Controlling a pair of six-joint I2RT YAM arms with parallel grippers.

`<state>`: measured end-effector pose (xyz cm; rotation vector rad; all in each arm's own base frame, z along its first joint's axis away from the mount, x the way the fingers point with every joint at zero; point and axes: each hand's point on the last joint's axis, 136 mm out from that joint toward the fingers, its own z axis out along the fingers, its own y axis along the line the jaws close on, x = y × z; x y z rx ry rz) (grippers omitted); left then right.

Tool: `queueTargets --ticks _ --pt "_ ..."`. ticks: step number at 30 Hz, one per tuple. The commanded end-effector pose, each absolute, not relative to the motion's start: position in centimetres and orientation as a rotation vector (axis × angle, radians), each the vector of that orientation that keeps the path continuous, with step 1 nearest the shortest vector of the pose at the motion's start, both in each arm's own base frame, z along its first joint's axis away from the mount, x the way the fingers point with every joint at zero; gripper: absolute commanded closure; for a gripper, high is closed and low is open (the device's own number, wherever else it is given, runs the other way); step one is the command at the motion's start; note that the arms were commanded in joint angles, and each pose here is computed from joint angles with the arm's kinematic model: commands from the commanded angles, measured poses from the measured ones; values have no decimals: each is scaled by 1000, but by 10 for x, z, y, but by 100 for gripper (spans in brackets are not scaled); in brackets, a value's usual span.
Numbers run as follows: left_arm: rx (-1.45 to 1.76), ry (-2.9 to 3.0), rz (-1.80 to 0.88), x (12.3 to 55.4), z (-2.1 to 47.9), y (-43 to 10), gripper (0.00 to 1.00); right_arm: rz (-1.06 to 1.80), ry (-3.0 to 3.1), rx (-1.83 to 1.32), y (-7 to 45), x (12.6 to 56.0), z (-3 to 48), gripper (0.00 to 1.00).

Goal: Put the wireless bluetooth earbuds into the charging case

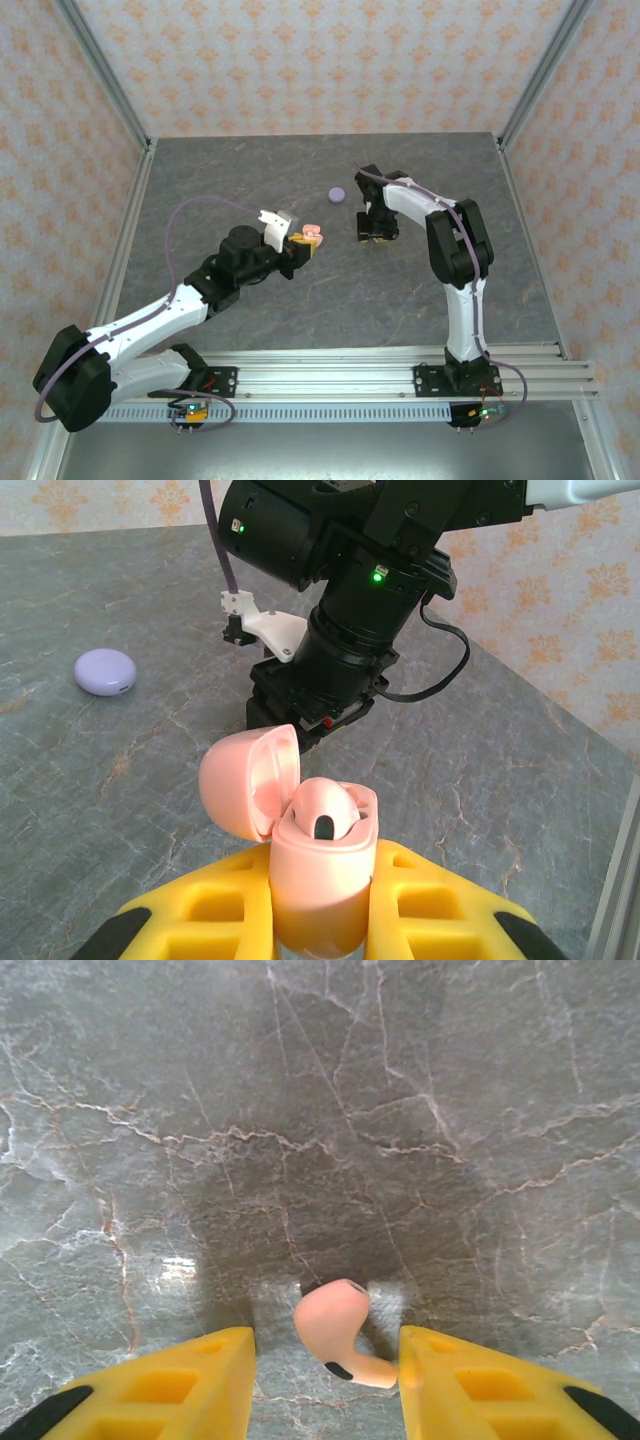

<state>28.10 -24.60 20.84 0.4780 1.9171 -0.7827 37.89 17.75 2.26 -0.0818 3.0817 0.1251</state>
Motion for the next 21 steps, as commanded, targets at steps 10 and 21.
queueTargets --ticks 10,21 --pt "495 1860 -793 283 228 -252 85 92 3073 -87 173 374 37 58" --pt "494 1861 -790 283 227 -251 85 -15 3005 -62 166 390 49 58"
